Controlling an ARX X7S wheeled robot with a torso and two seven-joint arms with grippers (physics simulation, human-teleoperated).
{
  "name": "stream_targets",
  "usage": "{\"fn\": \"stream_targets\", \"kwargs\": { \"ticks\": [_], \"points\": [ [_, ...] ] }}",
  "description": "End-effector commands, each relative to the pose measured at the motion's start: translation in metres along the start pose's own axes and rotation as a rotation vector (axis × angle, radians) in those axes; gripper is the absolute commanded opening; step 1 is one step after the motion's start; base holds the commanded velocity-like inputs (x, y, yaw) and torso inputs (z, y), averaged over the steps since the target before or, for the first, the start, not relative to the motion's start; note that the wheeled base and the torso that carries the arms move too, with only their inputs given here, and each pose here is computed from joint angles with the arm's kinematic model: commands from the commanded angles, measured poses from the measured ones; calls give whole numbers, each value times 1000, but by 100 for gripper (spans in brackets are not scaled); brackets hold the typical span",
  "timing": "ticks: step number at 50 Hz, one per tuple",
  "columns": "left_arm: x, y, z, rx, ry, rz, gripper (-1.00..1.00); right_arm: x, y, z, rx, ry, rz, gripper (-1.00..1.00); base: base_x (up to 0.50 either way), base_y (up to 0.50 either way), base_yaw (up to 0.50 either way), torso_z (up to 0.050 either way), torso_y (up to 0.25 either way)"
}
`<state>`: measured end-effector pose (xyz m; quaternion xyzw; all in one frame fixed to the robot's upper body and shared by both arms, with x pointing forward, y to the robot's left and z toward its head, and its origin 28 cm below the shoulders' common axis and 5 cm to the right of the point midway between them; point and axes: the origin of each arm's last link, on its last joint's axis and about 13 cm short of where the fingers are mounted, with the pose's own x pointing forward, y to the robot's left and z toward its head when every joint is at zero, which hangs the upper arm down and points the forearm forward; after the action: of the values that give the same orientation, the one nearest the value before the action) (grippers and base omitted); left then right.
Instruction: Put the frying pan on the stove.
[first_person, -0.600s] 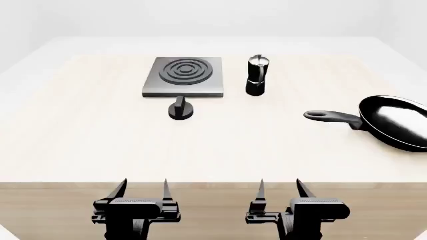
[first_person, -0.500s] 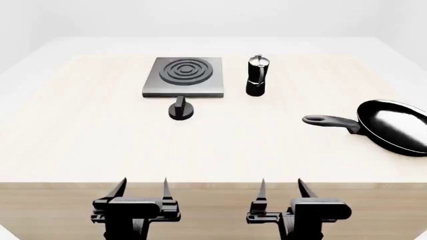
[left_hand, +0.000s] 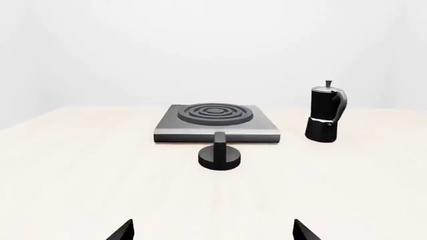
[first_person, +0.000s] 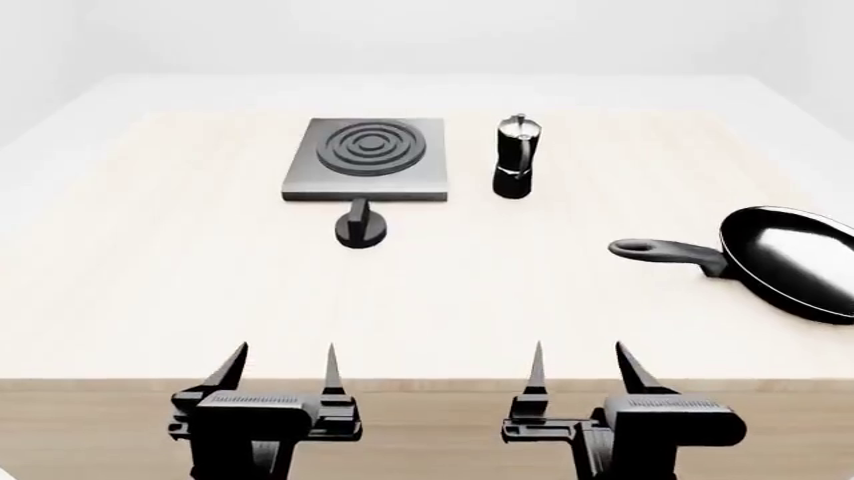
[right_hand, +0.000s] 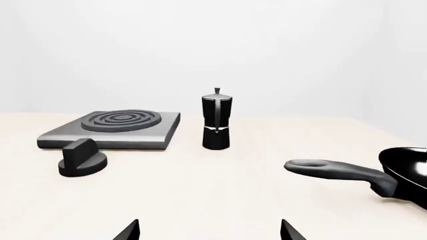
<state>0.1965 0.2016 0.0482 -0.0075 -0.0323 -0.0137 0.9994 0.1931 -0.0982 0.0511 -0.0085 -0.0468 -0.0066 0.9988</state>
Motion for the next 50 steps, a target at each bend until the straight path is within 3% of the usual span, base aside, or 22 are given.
{"fn": "stream_targets", "kwargs": {
  "ticks": [1,50],
  "points": [
    [-4,-1,8,-19,-10,-16,100,-4,1,8,0,-23,8,100,184,0,0,0,0],
    [-6,-4,3,-12,-14,-27,100,-9,1,13,21,-44,12,100,275,0,0,0,0]
  ]
}}
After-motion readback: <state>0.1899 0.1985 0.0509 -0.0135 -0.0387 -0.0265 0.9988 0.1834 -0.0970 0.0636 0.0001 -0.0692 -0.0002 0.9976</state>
